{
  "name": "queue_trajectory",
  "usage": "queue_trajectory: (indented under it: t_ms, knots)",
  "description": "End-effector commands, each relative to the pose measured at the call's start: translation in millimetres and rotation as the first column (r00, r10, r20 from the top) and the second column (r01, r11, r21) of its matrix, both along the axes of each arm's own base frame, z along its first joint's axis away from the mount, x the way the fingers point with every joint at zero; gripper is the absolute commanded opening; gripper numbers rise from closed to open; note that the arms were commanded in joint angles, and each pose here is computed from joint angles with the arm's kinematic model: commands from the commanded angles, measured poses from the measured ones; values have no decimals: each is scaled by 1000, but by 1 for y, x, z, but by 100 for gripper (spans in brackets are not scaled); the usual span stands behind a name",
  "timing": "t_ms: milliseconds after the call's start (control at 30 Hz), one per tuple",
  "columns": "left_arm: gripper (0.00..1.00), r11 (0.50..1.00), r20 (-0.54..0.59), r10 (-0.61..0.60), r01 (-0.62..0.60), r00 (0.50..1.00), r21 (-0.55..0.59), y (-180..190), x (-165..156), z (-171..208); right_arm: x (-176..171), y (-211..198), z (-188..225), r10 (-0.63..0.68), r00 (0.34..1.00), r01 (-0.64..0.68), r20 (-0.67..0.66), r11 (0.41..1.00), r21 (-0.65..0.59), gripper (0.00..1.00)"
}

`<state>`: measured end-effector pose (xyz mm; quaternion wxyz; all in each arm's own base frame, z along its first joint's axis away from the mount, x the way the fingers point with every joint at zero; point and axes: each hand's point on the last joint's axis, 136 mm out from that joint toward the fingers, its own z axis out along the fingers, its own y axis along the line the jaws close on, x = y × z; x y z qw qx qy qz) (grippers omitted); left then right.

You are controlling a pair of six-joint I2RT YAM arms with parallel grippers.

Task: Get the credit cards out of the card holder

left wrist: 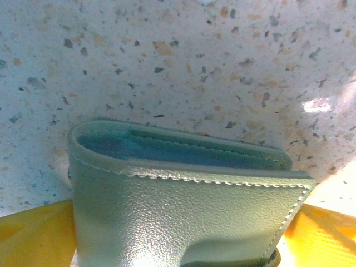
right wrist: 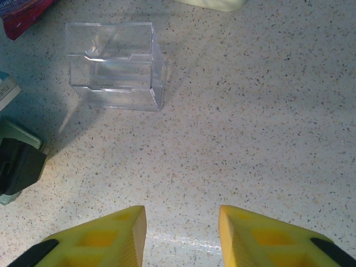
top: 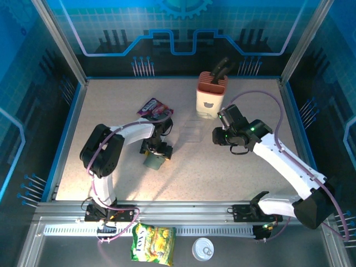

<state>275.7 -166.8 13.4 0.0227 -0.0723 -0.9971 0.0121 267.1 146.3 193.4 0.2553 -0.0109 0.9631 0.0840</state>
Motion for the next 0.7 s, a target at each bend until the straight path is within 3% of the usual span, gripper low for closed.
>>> queue_trajectory:
  t_ms: [0,300,667]
  knots:
    - [83,998,-37,-7,10,999,66,5,-16,-1,-10,0,1,11,1000,-11,-6,1000,3,40]
    - [77,1000,2,14,-14,1000,17,-16,-26,21,-11,-2,2,13,1000,-13,4,1000,7,40]
    - [77,996,37,85,-84,996,-27,-81,-49,34,-17,-3,-7,49,999,-49,1,999,7,40]
